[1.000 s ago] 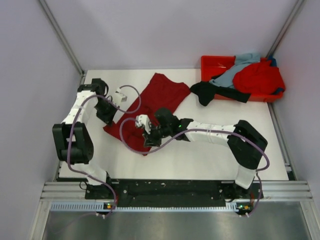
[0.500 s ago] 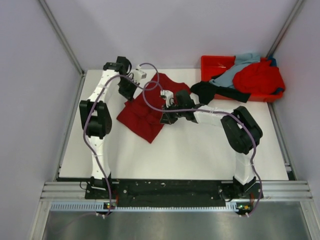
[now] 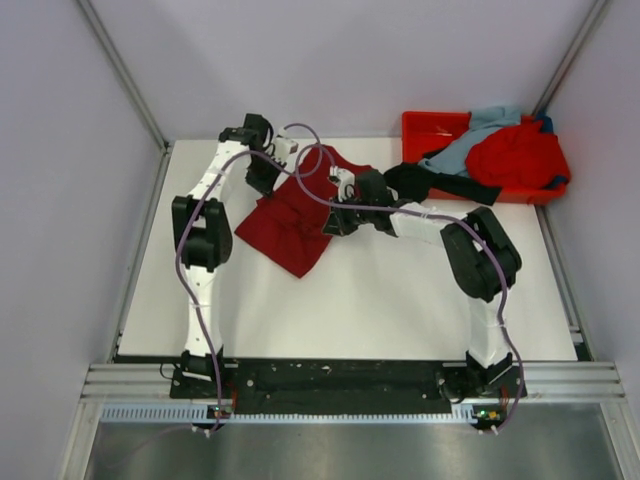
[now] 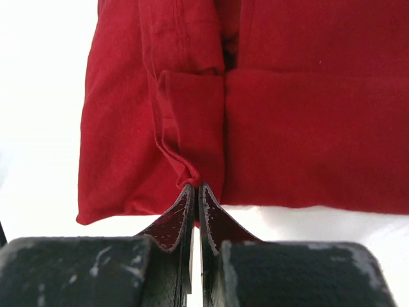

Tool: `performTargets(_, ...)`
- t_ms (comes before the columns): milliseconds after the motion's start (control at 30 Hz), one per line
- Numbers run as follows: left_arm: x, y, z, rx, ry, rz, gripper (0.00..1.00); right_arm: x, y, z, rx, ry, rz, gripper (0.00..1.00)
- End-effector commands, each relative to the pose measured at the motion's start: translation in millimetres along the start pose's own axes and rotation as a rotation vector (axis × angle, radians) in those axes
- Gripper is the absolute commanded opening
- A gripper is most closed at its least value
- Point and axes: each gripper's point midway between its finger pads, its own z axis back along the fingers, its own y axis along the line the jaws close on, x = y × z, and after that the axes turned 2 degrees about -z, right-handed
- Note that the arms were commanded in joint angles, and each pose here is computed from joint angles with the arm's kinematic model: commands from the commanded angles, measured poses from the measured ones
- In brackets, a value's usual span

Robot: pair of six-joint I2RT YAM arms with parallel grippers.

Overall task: Fold and stack the t-shirts
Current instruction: Fold the folded rectangular tshirt in 1/3 of the way

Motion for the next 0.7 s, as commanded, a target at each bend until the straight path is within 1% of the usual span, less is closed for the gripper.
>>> performTargets(0, 22, 14, -3, 0.06, -0.07, 0.022, 0.0, 32, -10, -4, -0.002, -0.067, -0.015, 0.0)
performTargets(133, 22, 12, -10, 0.047, -0.073, 0.042, 0.0, 41, -19, -1, -0.007, -0.102, -0.049, 0.0)
performTargets(233, 23, 12, -13, 0.048, -0.074, 0.057, 0.0, 45, -26, -2, -0.022, -0.105, -0.059, 0.0)
performTargets(333, 25, 15, -15, 0.061, -0.082, 0.073, 0.01, 43, -41, -3, -0.055, -0.099, -0.107, 0.0)
performTargets(400, 28, 16, -14, 0.07, -0.093, 0.081, 0.14, 45, -53, -3, -0.085, -0.107, -0.142, 0.01)
performTargets(467, 35, 21, -8, 0.096, -0.124, 0.094, 0.34, 45, -70, -1, -0.138, -0.102, -0.176, 0.09)
performTargets(500, 39, 27, -3, 0.128, -0.14, 0.108, 0.42, 49, -79, 0, -0.163, -0.106, -0.194, 0.1)
performTargets(533, 44, 34, 4, 0.161, -0.161, 0.108, 0.53, 53, -90, 3, -0.187, -0.113, -0.22, 0.11)
performTargets(567, 50, 42, 13, 0.199, -0.189, 0.108, 0.63, 57, -101, 7, -0.214, -0.115, -0.247, 0.13)
performTargets(600, 54, 51, 23, 0.236, -0.213, 0.115, 0.74, 60, -111, 11, -0.236, -0.123, -0.286, 0.19)
performTargets(633, 58, 60, 35, 0.264, -0.24, 0.12, 0.84, 64, -121, 17, -0.256, -0.131, -0.311, 0.21)
performTargets(667, 60, 67, 45, 0.284, -0.261, 0.12, 0.87, 71, -129, 25, -0.268, -0.144, -0.321, 0.22)
